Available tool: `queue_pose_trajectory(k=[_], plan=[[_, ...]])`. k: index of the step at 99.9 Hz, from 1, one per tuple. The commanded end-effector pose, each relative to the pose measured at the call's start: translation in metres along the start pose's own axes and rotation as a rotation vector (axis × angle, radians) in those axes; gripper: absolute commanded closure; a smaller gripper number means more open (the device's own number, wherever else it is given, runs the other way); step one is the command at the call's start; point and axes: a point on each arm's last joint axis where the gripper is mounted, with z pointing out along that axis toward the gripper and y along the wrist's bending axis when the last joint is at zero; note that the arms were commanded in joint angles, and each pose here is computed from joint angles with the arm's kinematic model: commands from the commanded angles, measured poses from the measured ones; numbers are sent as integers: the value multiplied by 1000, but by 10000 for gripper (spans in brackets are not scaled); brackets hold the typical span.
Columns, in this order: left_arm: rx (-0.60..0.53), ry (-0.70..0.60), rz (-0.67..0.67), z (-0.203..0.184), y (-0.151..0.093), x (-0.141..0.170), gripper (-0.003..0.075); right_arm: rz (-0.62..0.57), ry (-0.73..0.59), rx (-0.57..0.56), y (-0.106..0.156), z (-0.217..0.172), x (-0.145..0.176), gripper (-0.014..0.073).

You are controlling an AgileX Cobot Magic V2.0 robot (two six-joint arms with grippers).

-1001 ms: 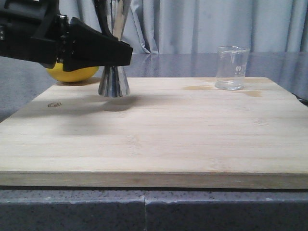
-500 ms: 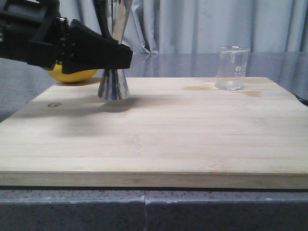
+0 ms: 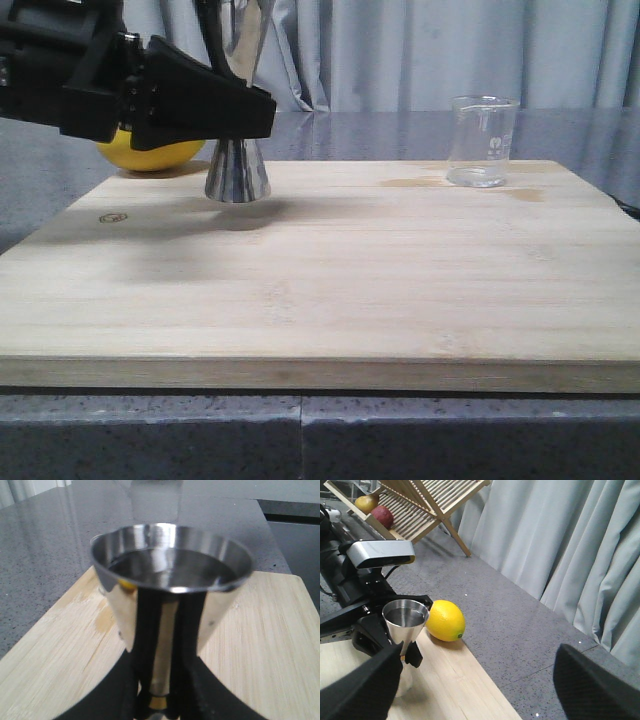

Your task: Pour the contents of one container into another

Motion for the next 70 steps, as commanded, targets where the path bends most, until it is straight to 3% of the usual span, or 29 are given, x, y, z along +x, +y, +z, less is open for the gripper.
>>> queue_pose_trajectory(k=[1, 70], plan=[[23, -161, 46, -6, -4, -32, 739, 1, -58, 28, -3, -3, -13, 53], [-11, -156, 2, -9, 8, -18, 738, 2, -55, 33, -3, -3, -13, 53]])
